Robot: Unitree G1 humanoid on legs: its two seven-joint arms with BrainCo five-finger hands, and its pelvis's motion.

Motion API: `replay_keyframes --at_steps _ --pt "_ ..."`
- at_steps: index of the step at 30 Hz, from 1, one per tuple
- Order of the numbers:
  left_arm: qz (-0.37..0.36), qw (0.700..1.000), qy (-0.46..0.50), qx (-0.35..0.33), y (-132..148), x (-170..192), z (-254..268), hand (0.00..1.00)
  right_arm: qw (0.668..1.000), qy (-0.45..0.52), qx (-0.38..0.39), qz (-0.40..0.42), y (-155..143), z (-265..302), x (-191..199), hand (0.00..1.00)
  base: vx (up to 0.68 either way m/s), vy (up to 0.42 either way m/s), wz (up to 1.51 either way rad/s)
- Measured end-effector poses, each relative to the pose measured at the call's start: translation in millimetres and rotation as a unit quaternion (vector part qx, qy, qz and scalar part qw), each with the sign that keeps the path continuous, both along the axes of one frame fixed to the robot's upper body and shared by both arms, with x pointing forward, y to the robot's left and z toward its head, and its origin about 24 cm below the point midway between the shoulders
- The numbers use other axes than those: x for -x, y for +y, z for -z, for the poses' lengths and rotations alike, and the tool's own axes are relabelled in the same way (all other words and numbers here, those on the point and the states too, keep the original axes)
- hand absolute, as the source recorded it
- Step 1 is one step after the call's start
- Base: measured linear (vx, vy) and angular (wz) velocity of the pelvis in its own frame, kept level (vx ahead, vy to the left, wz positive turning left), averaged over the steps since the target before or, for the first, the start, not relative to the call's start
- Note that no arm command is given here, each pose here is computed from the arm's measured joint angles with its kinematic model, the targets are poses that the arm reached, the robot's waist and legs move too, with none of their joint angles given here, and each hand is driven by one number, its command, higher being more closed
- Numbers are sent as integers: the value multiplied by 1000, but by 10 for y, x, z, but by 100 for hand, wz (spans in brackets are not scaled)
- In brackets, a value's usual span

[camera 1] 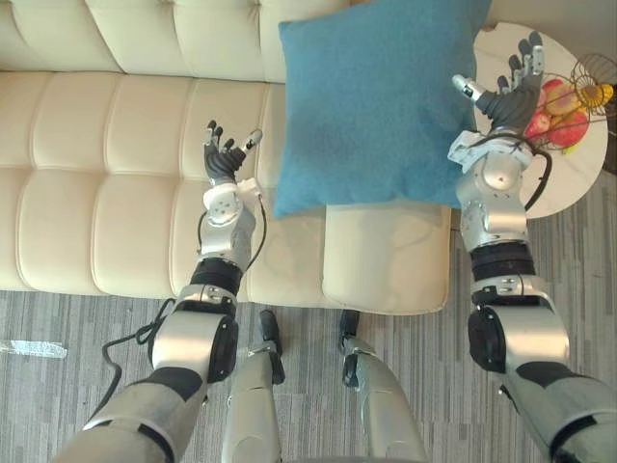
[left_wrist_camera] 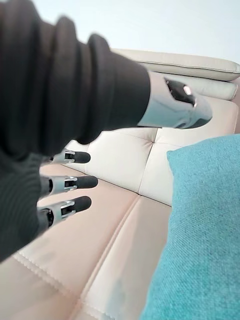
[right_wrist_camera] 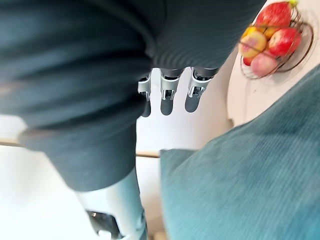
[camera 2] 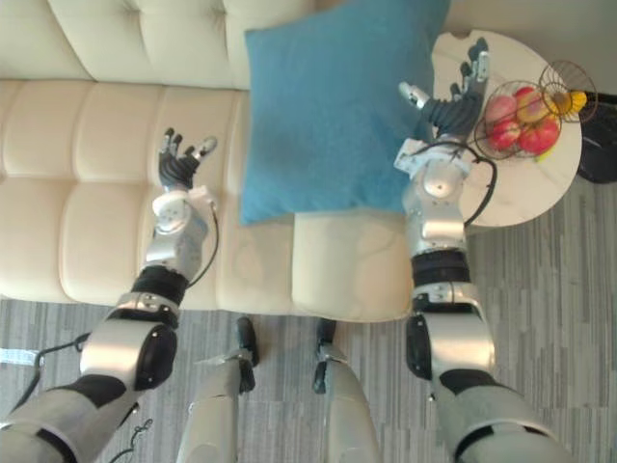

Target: Pick up cushions and gather them together orderly.

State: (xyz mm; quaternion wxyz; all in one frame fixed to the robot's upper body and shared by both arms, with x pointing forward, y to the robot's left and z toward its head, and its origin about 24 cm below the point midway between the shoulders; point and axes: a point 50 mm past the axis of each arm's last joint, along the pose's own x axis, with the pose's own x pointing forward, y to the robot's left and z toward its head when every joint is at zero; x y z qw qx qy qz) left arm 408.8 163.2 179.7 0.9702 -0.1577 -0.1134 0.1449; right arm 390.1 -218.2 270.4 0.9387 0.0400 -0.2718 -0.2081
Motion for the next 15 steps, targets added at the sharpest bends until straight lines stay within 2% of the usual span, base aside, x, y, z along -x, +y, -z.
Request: replay_keyframes --at_steps 8,15 --pt "4 1000 21 18 8 -28 57 0 1000 21 2 -17 92 -173 -117 0 32 -36 -11" --pt "41 998 31 27 -232 -42 113 0 997 34 38 -63 306 -217 -185 0 20 -51 -6"
